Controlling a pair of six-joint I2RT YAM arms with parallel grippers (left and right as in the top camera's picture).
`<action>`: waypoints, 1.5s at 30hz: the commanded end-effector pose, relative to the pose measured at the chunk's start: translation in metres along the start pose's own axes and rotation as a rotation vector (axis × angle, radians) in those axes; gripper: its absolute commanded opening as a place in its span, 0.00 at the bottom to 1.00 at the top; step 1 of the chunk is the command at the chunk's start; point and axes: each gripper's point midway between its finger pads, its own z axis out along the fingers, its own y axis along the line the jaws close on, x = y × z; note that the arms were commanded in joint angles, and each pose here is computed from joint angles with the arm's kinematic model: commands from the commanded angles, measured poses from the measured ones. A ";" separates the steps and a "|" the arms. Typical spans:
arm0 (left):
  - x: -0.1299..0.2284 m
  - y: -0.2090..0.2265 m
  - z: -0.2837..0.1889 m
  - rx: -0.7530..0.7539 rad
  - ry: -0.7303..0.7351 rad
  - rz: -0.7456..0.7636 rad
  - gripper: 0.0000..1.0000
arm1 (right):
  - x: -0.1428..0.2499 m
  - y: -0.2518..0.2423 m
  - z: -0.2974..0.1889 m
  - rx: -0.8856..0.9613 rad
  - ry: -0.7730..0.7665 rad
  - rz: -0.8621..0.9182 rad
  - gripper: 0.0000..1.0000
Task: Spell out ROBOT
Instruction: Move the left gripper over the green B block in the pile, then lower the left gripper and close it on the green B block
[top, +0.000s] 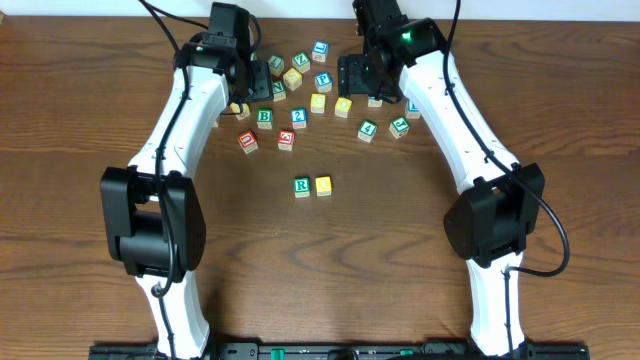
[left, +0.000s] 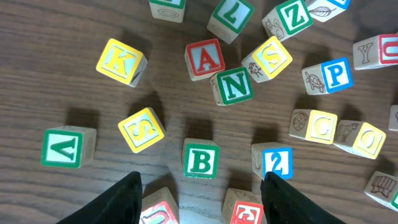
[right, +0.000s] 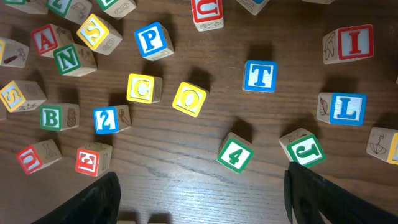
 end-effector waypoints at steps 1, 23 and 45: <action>0.001 -0.002 0.016 -0.016 0.013 0.018 0.61 | 0.002 0.003 -0.004 0.003 -0.003 -0.021 0.80; 0.048 0.000 0.077 -0.076 0.163 0.076 0.55 | 0.004 0.003 -0.004 0.005 0.003 -0.022 0.79; 0.058 0.004 0.081 -0.084 0.187 0.076 0.55 | 0.007 0.002 -0.004 0.011 0.017 -0.022 0.80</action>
